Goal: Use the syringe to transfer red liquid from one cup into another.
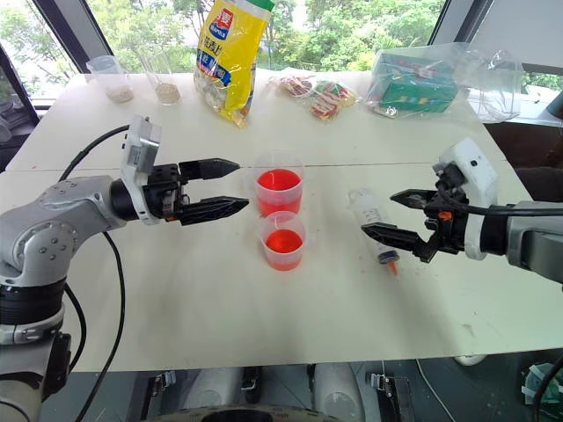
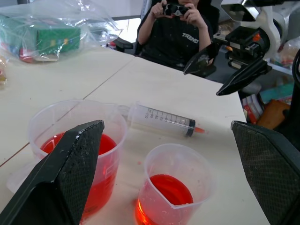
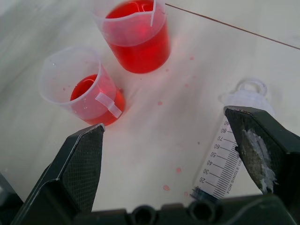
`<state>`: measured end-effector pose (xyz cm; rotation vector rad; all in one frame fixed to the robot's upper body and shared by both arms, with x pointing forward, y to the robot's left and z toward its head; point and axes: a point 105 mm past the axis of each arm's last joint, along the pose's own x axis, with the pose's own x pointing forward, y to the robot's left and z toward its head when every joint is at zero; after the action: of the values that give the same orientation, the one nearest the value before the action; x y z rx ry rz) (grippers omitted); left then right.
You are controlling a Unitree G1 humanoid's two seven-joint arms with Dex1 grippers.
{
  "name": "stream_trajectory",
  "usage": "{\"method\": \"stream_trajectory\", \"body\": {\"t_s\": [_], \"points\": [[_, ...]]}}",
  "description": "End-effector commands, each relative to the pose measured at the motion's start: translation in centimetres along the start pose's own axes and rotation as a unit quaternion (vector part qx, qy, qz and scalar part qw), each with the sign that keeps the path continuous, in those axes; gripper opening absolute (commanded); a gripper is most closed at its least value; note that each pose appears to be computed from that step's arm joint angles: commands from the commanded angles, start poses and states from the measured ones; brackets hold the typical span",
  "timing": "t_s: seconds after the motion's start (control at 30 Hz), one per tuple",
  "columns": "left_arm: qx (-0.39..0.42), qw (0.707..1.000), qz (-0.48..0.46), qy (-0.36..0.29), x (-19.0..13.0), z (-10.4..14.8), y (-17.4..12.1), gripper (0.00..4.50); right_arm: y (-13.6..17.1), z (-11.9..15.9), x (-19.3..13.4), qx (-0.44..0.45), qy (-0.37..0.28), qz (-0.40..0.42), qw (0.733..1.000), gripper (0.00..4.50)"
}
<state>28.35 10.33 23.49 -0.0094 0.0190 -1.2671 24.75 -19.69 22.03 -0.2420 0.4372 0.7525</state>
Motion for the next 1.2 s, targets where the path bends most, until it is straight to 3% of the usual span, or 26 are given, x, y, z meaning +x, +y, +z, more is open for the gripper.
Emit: {"method": "stream_trajectory", "body": {"t_s": [0.03, 0.3, 0.63, 1.2], "points": [[0.024, 1.000, -0.007, -0.015, 0.3, 1.0, -0.2, 4.50, -0.2, 1.0, -0.8, -0.015, -0.018, -0.021, 1.000, 4.45], [0.026, 0.999, -0.022, -0.015, 0.8, 0.9, -0.2, 4.50, -1.3, 0.0, 0.2, 0.022, 0.007, -0.051, 0.998, 4.45], [0.033, 0.999, -0.034, -0.010, 1.6, 0.2, -0.4, 4.50, -5.7, -1.9, 3.1, 0.113, 0.085, -0.119, 0.983, 4.45], [0.043, 0.999, 0.009, -0.020, 0.7, -0.4, -0.7, 4.50, -6.8, -5.5, 9.6, 0.110, 0.163, -0.072, 0.978, 4.45]]}}
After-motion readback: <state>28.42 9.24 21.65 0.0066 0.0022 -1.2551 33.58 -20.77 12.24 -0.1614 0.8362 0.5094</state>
